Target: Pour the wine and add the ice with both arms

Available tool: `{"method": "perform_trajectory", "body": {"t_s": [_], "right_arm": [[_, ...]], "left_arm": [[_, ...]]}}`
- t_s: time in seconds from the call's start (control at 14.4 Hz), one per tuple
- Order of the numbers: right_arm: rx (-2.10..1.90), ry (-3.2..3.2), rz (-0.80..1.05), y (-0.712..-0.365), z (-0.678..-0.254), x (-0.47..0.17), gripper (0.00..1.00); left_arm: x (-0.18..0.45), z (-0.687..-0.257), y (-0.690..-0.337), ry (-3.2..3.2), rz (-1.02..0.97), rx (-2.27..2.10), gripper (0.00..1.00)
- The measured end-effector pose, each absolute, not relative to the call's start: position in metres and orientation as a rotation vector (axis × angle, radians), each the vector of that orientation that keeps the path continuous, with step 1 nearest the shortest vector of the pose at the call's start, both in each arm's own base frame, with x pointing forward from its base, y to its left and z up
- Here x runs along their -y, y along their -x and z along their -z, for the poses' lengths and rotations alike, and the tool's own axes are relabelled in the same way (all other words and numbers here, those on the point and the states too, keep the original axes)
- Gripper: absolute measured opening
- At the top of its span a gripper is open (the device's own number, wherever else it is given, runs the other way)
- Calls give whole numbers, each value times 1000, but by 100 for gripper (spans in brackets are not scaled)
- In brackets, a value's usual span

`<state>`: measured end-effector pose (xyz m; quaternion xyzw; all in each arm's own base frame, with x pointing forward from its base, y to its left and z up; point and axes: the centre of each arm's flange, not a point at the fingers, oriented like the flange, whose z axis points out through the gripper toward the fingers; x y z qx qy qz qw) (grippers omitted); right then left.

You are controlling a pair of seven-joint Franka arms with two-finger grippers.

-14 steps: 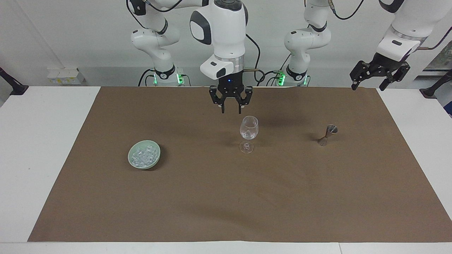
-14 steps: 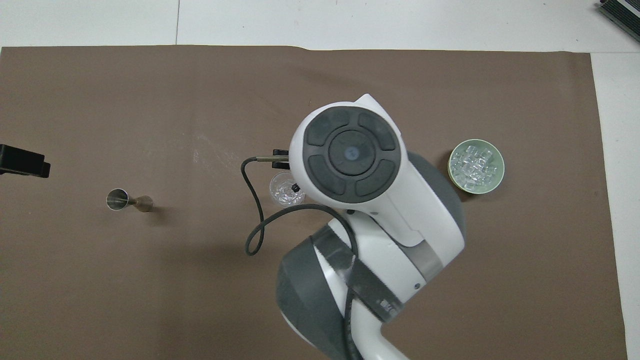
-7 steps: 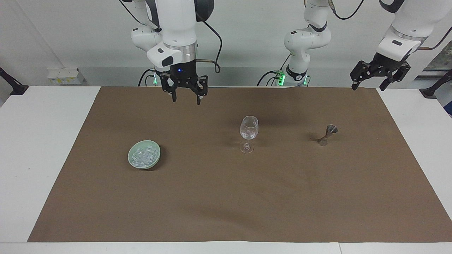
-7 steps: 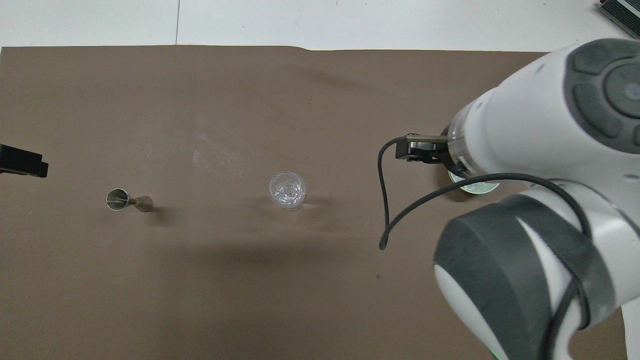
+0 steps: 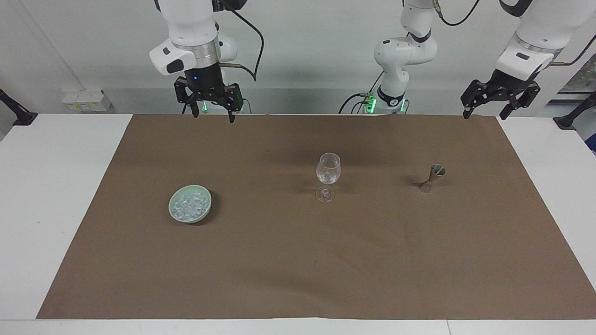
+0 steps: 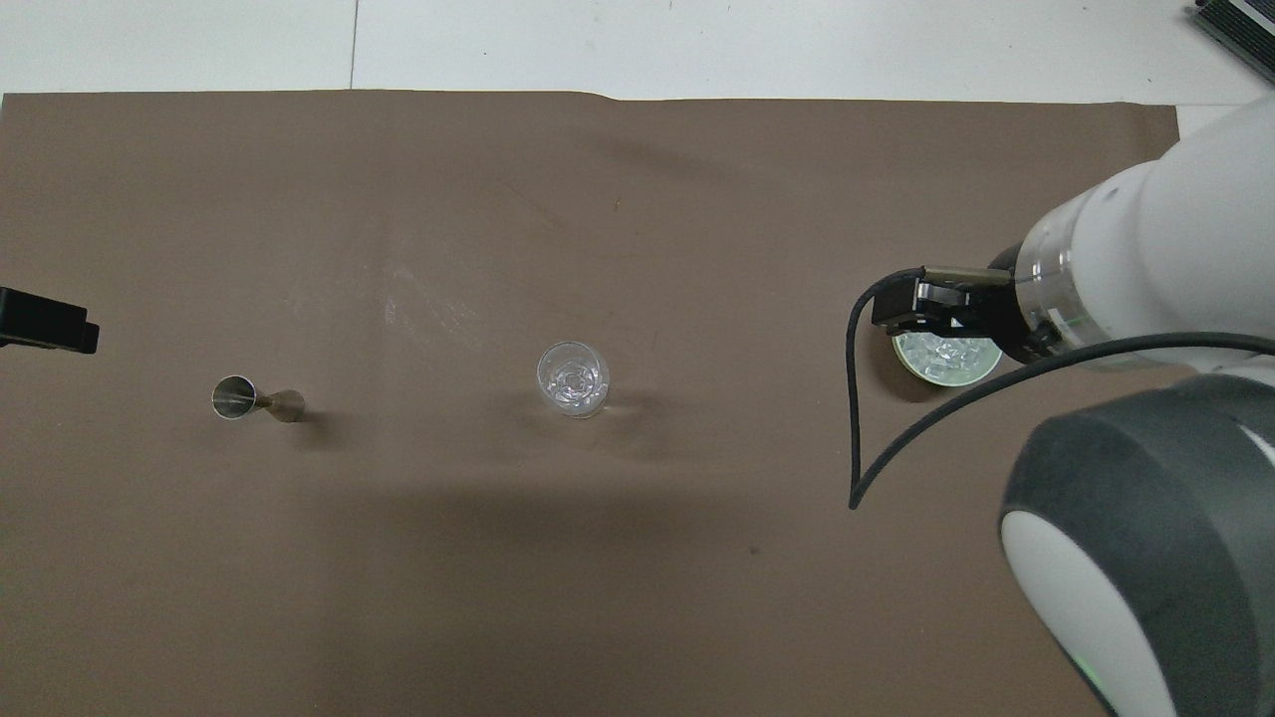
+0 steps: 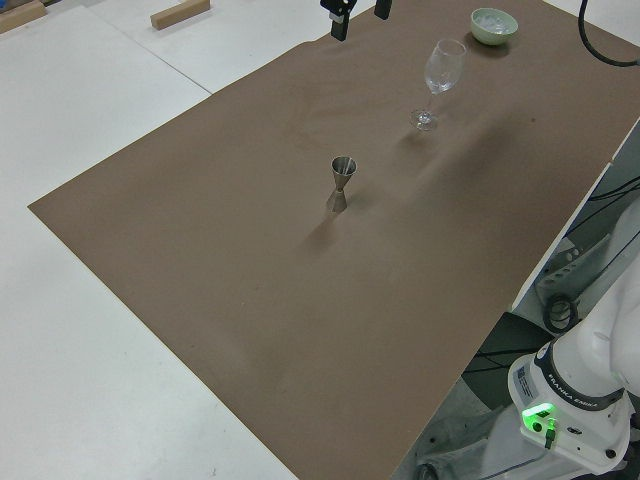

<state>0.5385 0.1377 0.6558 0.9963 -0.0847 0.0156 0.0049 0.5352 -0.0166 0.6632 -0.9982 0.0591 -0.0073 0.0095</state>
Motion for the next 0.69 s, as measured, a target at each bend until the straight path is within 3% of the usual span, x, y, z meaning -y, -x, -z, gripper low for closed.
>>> {"method": "perform_trajectory", "body": {"t_s": [0.28,0.69], "right_arm": [[275,-3139,-63,-540,-668,-88,100],[317,-3130,-37,-540,-669,-65,100]], "left_arm": [[13,-663,-535,3117,22,-184,100],[12,-663,-535,3117,23,-185,100]]}}
